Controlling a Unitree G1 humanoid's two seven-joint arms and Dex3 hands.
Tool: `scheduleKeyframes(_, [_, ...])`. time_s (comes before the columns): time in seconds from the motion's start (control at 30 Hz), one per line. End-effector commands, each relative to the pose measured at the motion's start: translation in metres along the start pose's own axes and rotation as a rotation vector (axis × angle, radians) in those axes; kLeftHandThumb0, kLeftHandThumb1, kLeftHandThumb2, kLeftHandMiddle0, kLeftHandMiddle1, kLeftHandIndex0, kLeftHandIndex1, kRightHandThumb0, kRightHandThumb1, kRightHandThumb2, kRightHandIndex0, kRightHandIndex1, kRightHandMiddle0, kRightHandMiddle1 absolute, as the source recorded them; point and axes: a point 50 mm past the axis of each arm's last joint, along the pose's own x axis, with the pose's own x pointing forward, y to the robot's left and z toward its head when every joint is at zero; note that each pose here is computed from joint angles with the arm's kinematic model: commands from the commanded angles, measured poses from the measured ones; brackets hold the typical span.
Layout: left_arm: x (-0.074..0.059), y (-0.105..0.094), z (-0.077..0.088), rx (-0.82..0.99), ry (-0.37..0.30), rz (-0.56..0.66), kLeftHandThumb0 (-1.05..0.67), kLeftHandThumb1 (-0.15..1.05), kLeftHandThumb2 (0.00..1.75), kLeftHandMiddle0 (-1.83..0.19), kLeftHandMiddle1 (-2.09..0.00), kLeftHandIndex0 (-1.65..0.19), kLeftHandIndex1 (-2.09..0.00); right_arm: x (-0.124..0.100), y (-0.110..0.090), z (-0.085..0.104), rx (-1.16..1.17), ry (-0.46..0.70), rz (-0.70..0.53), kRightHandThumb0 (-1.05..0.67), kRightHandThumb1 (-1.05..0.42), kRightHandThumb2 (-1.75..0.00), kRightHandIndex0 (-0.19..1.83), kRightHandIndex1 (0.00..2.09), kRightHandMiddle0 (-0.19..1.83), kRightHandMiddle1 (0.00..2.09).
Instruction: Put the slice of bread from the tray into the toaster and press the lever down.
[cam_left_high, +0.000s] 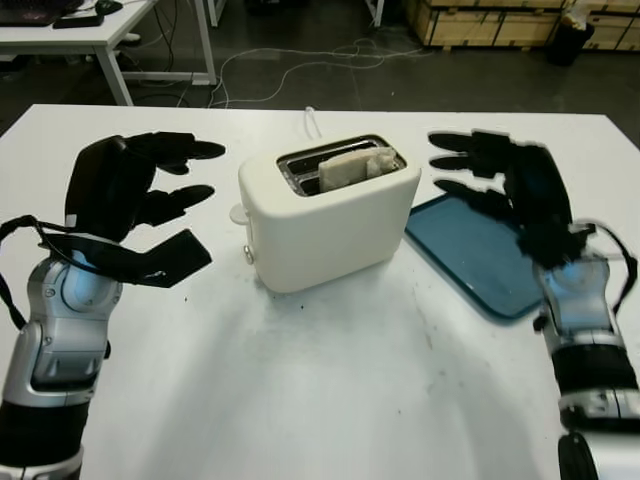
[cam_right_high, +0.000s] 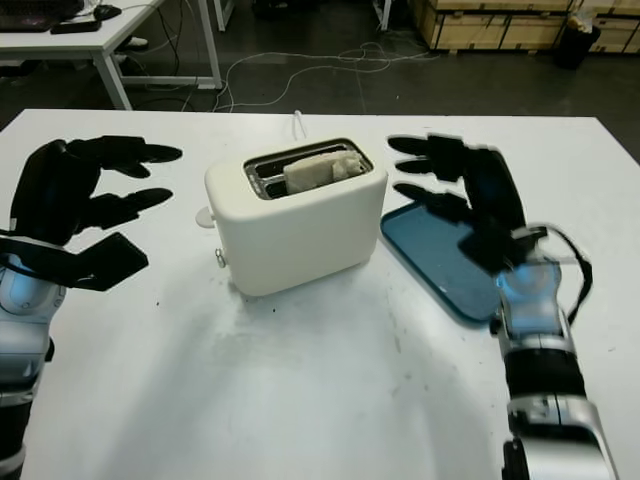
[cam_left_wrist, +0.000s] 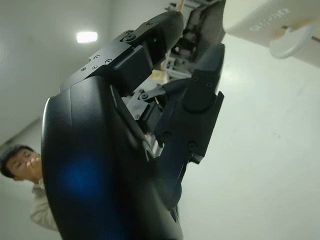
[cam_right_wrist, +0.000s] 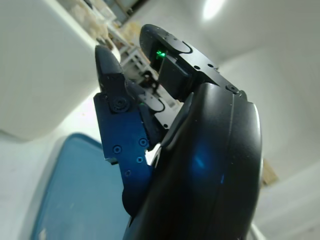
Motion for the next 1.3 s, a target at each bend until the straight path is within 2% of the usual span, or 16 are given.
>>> scheduleKeyframes(0.0, [0.005,0.004,0.002,0.026,-0.035,-0.011,-0.15,0.65,0.00,-0.92,-0.80,-1.11,-0.13,-0.009,0.003,0.001,0.014,-0.025,-0.043,-0.22,-0.90,0.00,0.96,0.18,0.90,0.03])
scheduleKeyframes(0.1, [0.008,0.006,0.003,0.044,-0.048,-0.025,-0.14,0.64,0.00,-1.01,-0.73,-1.17,-0.13,-0.021,0.006,-0.005,0.044,0.007,-0.074,-0.20,-0.91,0.00,0.98,0.17,0.92,0.03])
scheduleKeyframes(0.2, [0.011,0.008,0.002,0.049,-0.059,-0.061,-0.06,0.64,0.00,-1.07,-0.70,-1.21,-0.13,-0.026,0.008,-0.009,0.063,0.029,-0.111,-0.22,-0.91,0.00,0.98,0.15,0.92,0.03])
scheduleKeyframes(0.47, [0.011,0.010,-0.002,0.076,-0.041,-0.152,-0.03,0.66,0.01,-1.17,-0.69,-1.28,-0.12,-0.030,0.006,-0.013,0.079,0.035,-0.143,-0.16,-0.90,0.00,1.00,0.11,0.92,0.01])
scheduleKeyframes(0.73, [0.012,0.001,-0.003,0.100,-0.047,-0.192,-0.07,0.67,0.00,-1.18,-0.68,-1.31,-0.10,-0.029,0.007,-0.011,0.070,0.039,-0.143,-0.18,-0.89,0.00,1.02,0.08,0.93,0.01])
scheduleKeyframes(0.93, [0.013,-0.006,-0.002,0.104,-0.055,-0.209,-0.17,0.69,0.01,-1.17,-0.71,-1.32,-0.08,-0.029,0.006,-0.010,0.070,0.030,-0.143,-0.18,-0.89,0.00,1.04,0.07,0.94,0.01])
scheduleKeyframes(1.0, [0.013,-0.008,-0.002,0.091,-0.057,-0.213,-0.17,0.70,0.01,-1.16,-0.74,-1.32,-0.07,-0.029,0.005,-0.010,0.069,0.027,-0.142,-0.17,-0.89,0.00,1.04,0.07,0.94,0.01])
scheduleKeyframes(1.13, [0.014,-0.015,-0.003,0.093,-0.061,-0.232,-0.24,0.79,0.02,-1.07,-0.98,-1.31,-0.04,-0.030,0.005,-0.011,0.082,0.032,-0.142,-0.17,-0.89,0.00,1.05,0.06,0.94,0.01])
scheduleKeyframes(1.27, [0.014,-0.020,-0.004,0.108,-0.056,-0.234,-0.25,0.87,0.04,-1.01,-0.99,-1.29,-0.02,-0.031,0.004,-0.011,0.070,0.032,-0.138,-0.19,-0.89,0.00,1.05,0.05,0.94,0.01])
